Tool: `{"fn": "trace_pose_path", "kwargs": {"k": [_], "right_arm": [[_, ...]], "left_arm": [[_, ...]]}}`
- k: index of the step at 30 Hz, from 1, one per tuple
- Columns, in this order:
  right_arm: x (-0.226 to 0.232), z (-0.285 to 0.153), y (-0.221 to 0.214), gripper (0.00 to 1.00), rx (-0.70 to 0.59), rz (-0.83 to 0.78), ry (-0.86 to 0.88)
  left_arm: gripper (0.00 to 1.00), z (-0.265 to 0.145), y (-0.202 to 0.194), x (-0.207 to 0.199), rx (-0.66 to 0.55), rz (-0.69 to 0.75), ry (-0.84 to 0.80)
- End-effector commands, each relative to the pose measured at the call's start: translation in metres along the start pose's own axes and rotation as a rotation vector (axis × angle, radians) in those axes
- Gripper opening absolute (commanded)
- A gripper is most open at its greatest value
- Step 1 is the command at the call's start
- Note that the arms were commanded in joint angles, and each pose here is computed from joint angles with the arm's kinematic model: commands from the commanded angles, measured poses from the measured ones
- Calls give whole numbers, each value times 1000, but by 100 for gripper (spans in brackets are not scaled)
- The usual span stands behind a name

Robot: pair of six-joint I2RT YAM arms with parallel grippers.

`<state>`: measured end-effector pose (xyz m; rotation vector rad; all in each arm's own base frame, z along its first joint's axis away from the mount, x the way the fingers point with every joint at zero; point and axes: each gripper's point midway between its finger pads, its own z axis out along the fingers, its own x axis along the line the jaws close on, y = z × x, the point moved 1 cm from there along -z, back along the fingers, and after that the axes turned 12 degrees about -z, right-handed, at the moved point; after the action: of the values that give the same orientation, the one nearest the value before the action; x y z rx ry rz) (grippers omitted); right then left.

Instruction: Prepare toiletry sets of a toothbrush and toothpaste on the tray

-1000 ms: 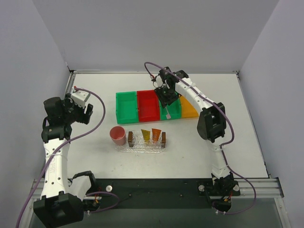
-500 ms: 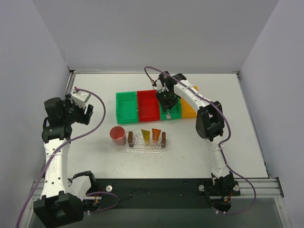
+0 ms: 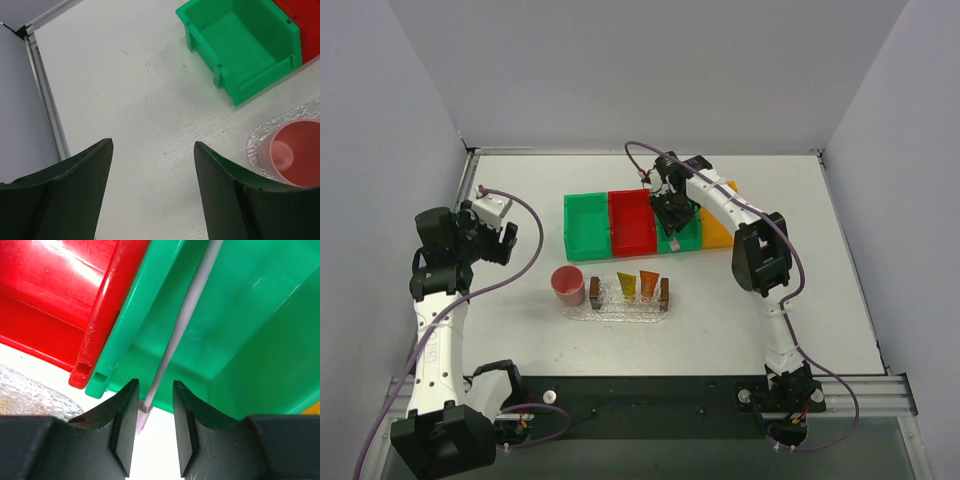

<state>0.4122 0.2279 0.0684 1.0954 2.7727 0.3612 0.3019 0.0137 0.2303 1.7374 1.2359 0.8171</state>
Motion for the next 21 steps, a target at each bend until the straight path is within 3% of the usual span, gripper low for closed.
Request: {"fn": "trace_pose_path", "kwargs": {"k": [1,13,21], "right_arm": [[-3,10,-14,28,59,11,0],[-3,14,-15,25,65,11,6],[-4,2,-10,13,37,11,3]], "left_arm": [[76,-3,8,-1,-38,25,-6],[76,-2,8,-1,-39,28,-9],[76,-4,10,-1,-41,32,-6]]}}
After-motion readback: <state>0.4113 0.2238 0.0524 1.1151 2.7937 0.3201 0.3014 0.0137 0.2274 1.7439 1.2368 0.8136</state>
